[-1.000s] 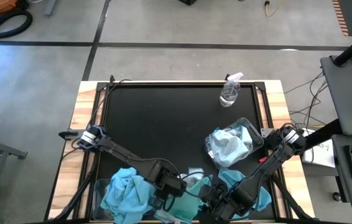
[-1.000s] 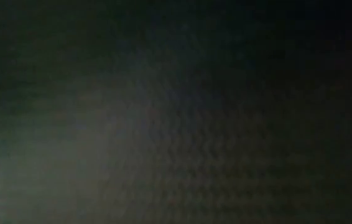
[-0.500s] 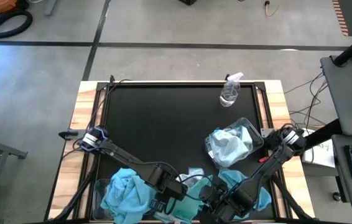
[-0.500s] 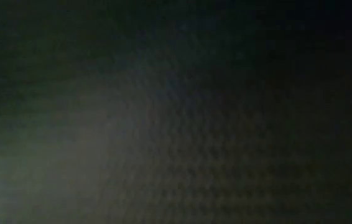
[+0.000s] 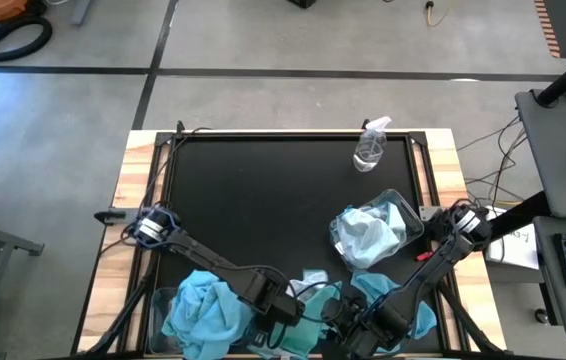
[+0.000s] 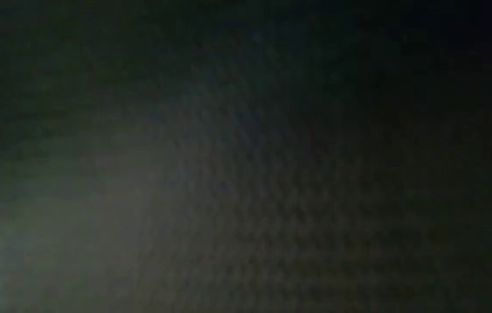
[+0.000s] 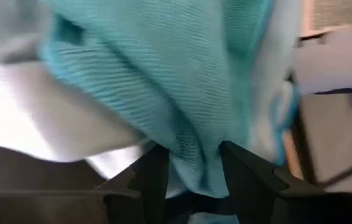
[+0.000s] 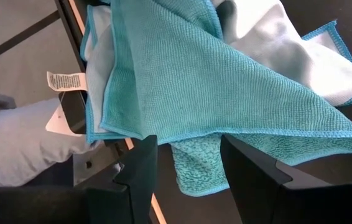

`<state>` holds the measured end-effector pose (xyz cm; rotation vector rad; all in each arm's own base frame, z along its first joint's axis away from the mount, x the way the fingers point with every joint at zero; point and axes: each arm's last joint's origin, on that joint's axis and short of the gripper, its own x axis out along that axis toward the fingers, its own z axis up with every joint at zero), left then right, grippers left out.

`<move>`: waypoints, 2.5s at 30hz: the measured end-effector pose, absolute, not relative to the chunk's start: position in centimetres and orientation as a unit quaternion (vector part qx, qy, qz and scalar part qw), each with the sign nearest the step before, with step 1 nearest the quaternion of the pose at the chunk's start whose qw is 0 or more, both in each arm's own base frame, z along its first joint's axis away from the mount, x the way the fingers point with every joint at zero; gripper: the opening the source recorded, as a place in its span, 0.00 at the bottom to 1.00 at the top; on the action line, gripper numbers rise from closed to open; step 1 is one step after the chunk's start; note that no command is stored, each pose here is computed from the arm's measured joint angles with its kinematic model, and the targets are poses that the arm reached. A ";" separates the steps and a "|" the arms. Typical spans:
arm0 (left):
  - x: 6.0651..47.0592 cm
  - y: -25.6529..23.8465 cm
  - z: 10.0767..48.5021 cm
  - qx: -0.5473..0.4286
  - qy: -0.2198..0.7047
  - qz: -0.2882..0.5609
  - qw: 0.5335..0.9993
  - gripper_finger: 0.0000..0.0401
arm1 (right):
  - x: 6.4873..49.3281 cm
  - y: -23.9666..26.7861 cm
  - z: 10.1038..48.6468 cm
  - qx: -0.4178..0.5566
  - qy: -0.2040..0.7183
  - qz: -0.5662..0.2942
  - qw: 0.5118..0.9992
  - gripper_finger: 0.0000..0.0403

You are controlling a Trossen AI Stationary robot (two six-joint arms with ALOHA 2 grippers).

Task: Sort microfiber towel by color & place in baskets
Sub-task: Put the blue towel into the bottom transparent bin

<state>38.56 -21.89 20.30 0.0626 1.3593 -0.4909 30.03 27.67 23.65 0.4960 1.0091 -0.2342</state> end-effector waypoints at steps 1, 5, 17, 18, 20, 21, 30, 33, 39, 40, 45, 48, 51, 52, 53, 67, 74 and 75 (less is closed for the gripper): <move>38.5 -22.0 20.3 0.021 0.624 -0.231 0.746 0.33 | 30.0 27.7 23.6 0.235 0.477 -0.111 0.840 0.42; 38.4 -22.2 20.3 0.004 0.629 -0.234 0.741 0.33 | 30.0 27.7 23.6 0.235 0.477 -0.111 0.839 0.42; 39.0 -23.2 20.6 -0.015 0.589 -0.243 0.771 0.33 | 30.0 27.7 23.6 0.234 0.478 -0.111 0.839 0.42; 39.1 -23.2 20.7 -0.016 0.585 -0.244 0.773 0.33 | 30.0 27.7 23.6 0.234 0.478 -0.111 0.839 0.42; 39.2 -23.3 20.7 -0.017 0.579 -0.246 0.777 0.33 | 30.0 27.7 23.6 0.234 0.478 -0.111 0.839 0.42; 39.3 -23.3 20.7 -0.017 0.577 -0.246 0.779 0.33 | 30.0 27.7 23.6 0.234 0.478 -0.111 0.839 0.42; 39.3 -23.3 20.7 -0.023 0.578 -0.241 0.779 0.18 | 30.0 27.7 23.6 0.234 0.478 -0.111 0.839 0.42; 39.3 -23.3 20.7 -0.028 0.581 -0.237 0.778 0.05 | 30.0 27.7 23.6 0.234 0.478 -0.111 0.839 0.42; 38.8 -22.9 20.8 -0.025 0.609 -0.223 0.761 0.01 | 30.0 27.7 23.6 0.233 0.478 -0.111 0.839 0.42; 38.6 -22.8 21.1 -0.023 0.620 -0.218 0.754 0.01 | 30.0 27.7 23.6 0.233 0.478 -0.111 0.839 0.42; 37.7 -22.3 25.3 0.018 0.645 -0.164 0.746 0.00 | 30.0 27.7 23.6 0.233 0.478 -0.111 0.840 0.42; 36.8 -22.4 28.7 0.047 0.638 -0.122 0.759 0.00 | 30.0 27.7 23.6 0.233 0.478 -0.111 0.840 0.42; 35.6 -22.7 32.4 0.064 0.612 -0.084 0.784 0.00 | 30.0 27.6 23.6 0.231 0.479 -0.113 0.839 0.42; 35.1 -22.8 33.5 0.070 0.599 -0.068 0.795 0.00 | 30.0 27.6 23.6 0.230 0.480 -0.114 0.839 0.42; 34.6 -22.9 34.2 0.076 0.584 -0.052 0.807 0.00 | 29.9 27.6 23.6 0.229 0.481 -0.115 0.839 0.42; 26.3 -24.1 39.4 0.059 0.499 0.030 0.864 0.00 | 29.8 27.5 23.5 0.229 0.483 -0.120 0.836 0.42; 22.9 -27.3 39.4 0.039 0.491 0.010 0.870 0.00 | 29.8 27.5 23.5 0.230 0.483 -0.121 0.836 0.42; 22.3 -27.8 39.3 0.038 0.490 0.007 0.871 0.00 | 29.8 27.5 23.5 0.230 0.483 -0.121 0.836 0.42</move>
